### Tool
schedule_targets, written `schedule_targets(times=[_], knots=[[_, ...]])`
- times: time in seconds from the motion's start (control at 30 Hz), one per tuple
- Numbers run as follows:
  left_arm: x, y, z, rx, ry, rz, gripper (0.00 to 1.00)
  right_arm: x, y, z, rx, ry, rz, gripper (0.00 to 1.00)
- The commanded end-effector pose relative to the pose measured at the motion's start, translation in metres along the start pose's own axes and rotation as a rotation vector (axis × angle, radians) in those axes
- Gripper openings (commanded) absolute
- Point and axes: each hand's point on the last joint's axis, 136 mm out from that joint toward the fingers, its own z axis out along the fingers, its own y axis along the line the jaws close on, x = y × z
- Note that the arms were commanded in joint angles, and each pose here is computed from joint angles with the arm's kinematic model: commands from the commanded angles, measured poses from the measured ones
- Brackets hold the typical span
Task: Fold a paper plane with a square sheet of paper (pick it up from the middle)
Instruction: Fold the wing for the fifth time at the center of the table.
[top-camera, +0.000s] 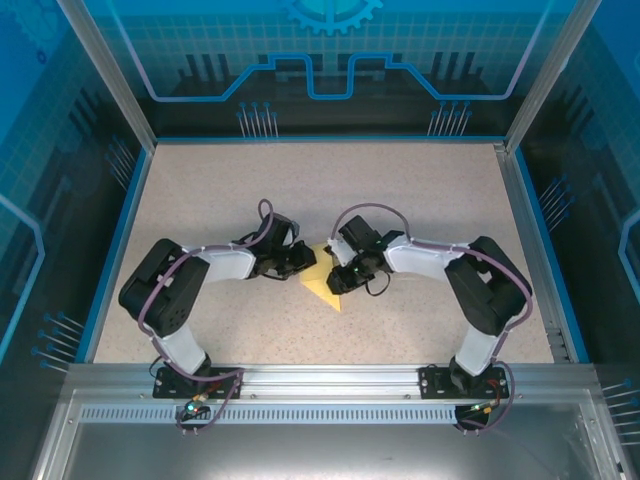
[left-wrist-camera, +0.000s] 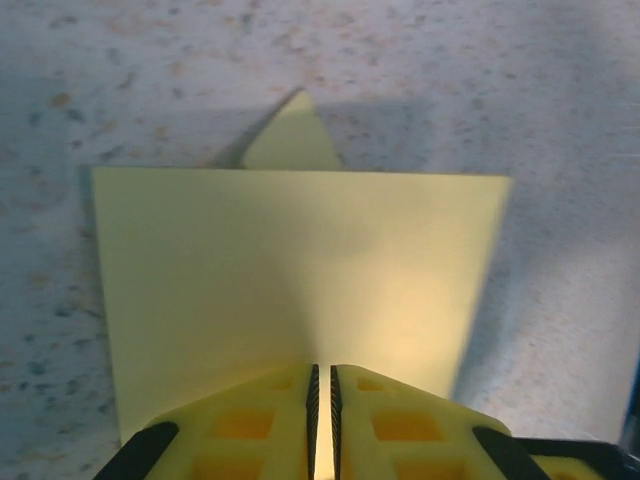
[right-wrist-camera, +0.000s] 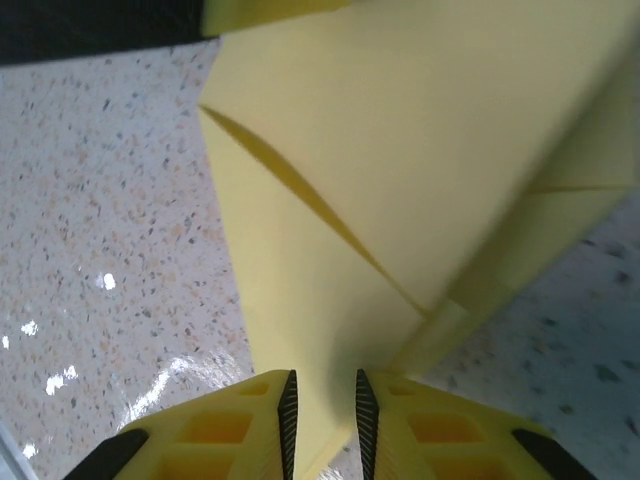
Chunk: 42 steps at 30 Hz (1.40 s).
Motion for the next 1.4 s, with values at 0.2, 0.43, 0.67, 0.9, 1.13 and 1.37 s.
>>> schedule_targets(times=[0.2, 0.43, 0.67, 0.9, 1.13, 1.37], knots=[[0.005, 0.024, 0.006, -0.219, -0.029, -0.064, 0.21, -0.023, -0.001, -0.037, 0.261, -0.279, 0.288, 0.27], [0.006, 0.016, 0.012, -0.214, -0.021, -0.068, 0.21, -0.022, 0.025, -0.016, 0.191, -0.291, 0.318, 0.26], [0.005, 0.01, 0.009, -0.201, -0.019, -0.064, 0.21, -0.03, 0.012, 0.005, 0.19, -0.277, 0.359, 0.24], [0.002, 0.0, 0.0, -0.176, -0.034, -0.054, 0.23, -0.03, -0.008, 0.009, 0.25, -0.276, 0.384, 0.23], [-0.002, -0.005, -0.023, -0.156, -0.095, -0.055, 0.36, -0.022, -0.017, 0.027, 0.21, -0.223, 0.424, 0.23], [0.009, 0.015, -0.039, -0.17, -0.12, -0.097, 0.51, -0.013, -0.026, 0.035, 0.113, -0.207, 0.503, 0.23]])
